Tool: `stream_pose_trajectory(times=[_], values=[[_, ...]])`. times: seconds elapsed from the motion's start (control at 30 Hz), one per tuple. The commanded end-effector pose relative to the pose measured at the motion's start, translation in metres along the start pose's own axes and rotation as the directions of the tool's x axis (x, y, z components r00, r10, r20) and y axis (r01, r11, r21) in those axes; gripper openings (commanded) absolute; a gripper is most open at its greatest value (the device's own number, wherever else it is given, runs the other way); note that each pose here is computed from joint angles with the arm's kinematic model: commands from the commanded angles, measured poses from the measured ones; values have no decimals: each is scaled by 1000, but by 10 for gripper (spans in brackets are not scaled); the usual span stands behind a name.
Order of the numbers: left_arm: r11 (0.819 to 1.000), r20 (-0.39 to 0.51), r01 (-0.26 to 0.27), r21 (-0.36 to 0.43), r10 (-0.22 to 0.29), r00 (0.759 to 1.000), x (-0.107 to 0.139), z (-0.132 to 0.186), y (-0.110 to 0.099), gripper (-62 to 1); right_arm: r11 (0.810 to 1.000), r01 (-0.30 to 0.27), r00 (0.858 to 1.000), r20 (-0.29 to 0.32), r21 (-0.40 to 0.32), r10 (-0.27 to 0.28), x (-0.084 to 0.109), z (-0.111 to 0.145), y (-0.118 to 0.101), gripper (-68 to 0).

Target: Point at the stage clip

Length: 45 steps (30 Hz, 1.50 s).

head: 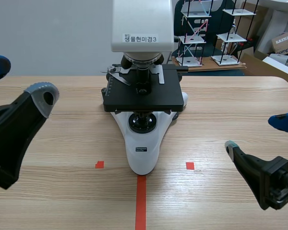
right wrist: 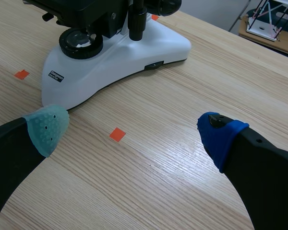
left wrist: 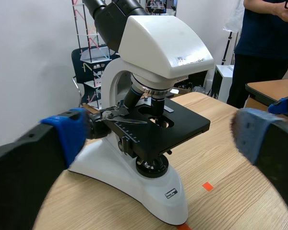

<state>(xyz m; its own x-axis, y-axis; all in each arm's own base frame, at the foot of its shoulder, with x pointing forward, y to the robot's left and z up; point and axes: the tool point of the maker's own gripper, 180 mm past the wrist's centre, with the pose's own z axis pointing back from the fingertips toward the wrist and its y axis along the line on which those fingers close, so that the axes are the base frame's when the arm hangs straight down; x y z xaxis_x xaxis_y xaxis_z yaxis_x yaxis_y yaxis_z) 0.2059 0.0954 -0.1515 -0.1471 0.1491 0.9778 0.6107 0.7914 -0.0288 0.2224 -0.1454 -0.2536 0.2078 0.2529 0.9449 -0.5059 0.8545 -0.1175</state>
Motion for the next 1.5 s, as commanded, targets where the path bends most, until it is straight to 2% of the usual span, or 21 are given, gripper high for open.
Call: stream_pose_trajectory(times=[0.0, 0.07, 0.17, 0.23, 0.27, 0.83, 1.07, 1.2, 1.47], values=[[1000, 19, 3, 9, -3, 1000, 5, 1, 2, -145, 1000, -10, 1000, 29, -2, 10, 10, 0, -2, -86], [1000, 17, 6, 7, -6, 1000, 5, 1, 1, -287, 1000, -10, 1000, 29, -2, 10, 10, 0, -2, -86], [1000, 17, 6, 7, -6, 1000, 4, 1, 1, -438, 1000, -10, 1000, 29, -2, 10, 10, 0, -2, -86], [1000, 16, 6, 7, -7, 1000, 4, 1, 1, -561, 1000, -10, 1000, 29, -2, 10, 10, 0, -2, -86], [1000, 15, 7, 6, -7, 1000, 4, 1, 1, -593, 1000, -10, 1000, 29, -2, 10, 10, 0, -2, -86], [1000, 4, 24, -9, -24, 1000, 3, 0, 2, -590, 1000, -10, 1000, 29, -2, 10, 10, 0, -2, -86], [981, -105, 172, -85, -180, 978, -11, -12, 7, -590, 1000, -14, 1000, 28, -2, 14, 10, 0, -2, -86], [970, -110, 220, -103, -231, 967, -10, -19, 15, -590, 1000, -14, 1000, 28, -2, 14, 10, 0, -2, -86], [945, -180, 293, -145, -316, 931, -24, -34, 37, -590, 1000, -14, 1000, 28, -2, 14, 10, 0, -2, -86]])
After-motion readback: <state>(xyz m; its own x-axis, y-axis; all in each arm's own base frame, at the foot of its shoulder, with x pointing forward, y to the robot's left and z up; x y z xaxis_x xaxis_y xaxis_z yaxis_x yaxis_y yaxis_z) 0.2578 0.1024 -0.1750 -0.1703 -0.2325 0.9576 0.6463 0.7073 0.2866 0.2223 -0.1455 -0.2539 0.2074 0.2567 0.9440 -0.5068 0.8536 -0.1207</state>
